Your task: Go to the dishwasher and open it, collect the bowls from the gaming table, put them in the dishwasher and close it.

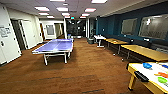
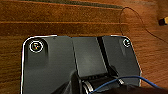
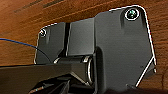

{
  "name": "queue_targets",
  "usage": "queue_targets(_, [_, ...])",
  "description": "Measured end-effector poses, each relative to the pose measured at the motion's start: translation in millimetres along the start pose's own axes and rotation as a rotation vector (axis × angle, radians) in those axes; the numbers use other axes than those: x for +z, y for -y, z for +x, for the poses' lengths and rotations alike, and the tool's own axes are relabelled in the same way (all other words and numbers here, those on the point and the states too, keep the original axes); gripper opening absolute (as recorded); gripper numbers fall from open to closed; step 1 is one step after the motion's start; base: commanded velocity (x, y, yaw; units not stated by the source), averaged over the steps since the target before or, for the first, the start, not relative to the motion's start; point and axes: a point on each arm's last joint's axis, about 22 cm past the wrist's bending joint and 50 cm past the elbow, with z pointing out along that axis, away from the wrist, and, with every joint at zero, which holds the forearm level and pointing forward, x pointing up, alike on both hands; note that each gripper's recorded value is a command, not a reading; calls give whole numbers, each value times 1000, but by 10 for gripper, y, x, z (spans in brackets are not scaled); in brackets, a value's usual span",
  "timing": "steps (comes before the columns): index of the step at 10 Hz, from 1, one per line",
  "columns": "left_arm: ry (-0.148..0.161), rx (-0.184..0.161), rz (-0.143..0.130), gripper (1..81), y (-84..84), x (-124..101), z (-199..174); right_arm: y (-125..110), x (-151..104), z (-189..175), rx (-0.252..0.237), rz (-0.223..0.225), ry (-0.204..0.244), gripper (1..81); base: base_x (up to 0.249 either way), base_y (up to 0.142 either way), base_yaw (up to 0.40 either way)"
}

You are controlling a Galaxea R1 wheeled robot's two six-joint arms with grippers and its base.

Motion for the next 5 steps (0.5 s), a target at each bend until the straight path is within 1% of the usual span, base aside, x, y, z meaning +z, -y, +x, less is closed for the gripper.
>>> queue_targets(3, [-3,1,-1,811,-6,5,34,4,2,4,0,0,0,811,122,0,0])
queue_targets(5, [-4,2,-1,811,-8,7,50,-18,4,23,-2,-6,-2,811,0,0,0])
